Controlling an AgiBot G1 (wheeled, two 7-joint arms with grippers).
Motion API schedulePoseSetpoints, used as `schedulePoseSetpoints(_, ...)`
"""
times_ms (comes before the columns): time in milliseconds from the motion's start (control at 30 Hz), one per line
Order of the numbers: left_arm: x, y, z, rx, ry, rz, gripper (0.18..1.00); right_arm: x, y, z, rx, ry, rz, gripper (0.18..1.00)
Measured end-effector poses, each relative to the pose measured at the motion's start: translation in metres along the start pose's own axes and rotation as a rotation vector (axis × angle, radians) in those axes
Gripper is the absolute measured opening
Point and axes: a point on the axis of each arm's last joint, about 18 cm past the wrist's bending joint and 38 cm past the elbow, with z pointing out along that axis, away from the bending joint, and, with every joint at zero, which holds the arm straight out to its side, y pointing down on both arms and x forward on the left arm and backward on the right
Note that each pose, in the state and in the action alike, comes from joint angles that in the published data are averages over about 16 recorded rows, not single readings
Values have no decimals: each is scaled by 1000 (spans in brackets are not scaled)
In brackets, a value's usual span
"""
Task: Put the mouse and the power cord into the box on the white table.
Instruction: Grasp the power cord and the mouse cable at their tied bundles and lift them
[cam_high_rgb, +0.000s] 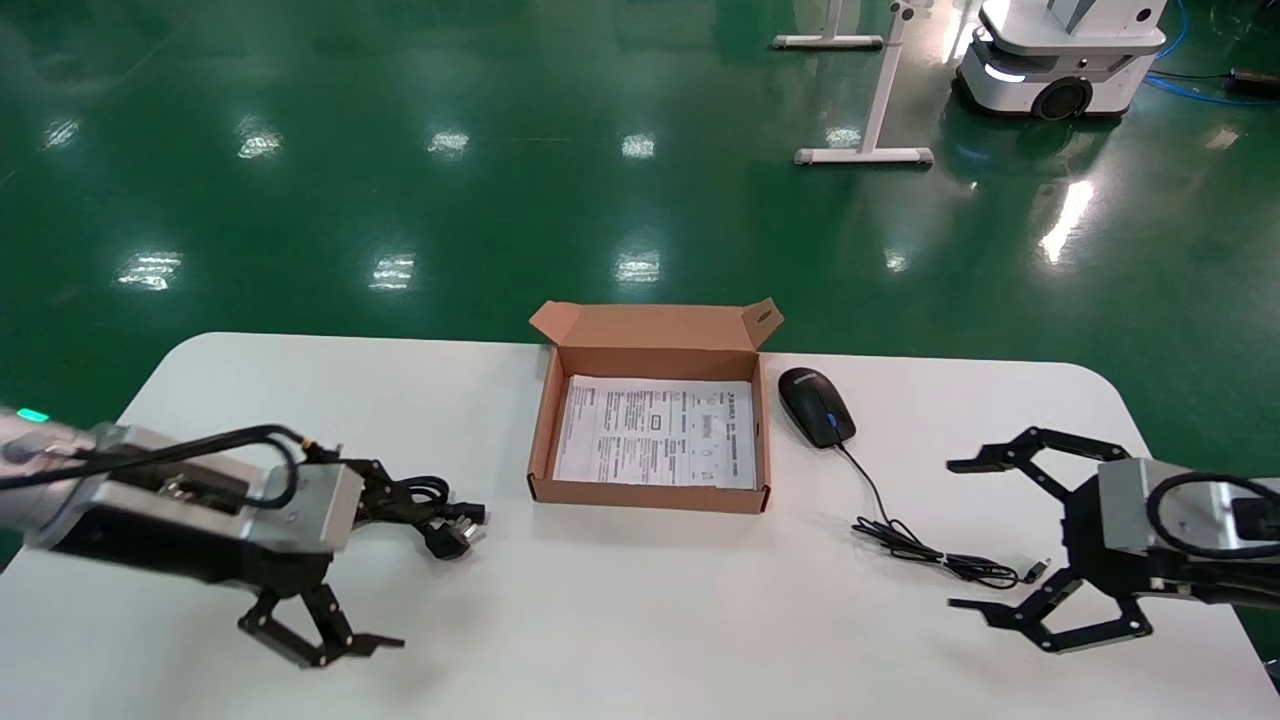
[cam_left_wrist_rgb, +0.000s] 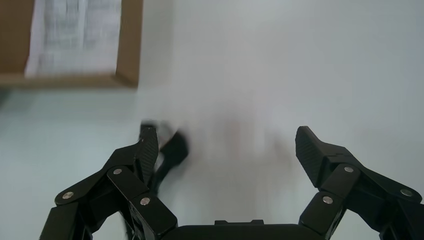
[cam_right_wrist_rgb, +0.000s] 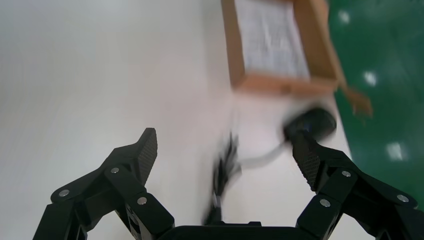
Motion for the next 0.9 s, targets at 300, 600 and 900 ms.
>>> schedulePoseSetpoints(300,-46,26,11,-134,-50,-7,1000,12,41,16,-147,-33,-57,1001)
schedulePoseSetpoints(600,-67,50,18,-220,-92,-2,1000,20,56,41,-199,-60,-88,1001)
schedulePoseSetpoints(900,-66,66,30,-247,-91,-12,1000,24,65,61,-222,-43,-54,1000)
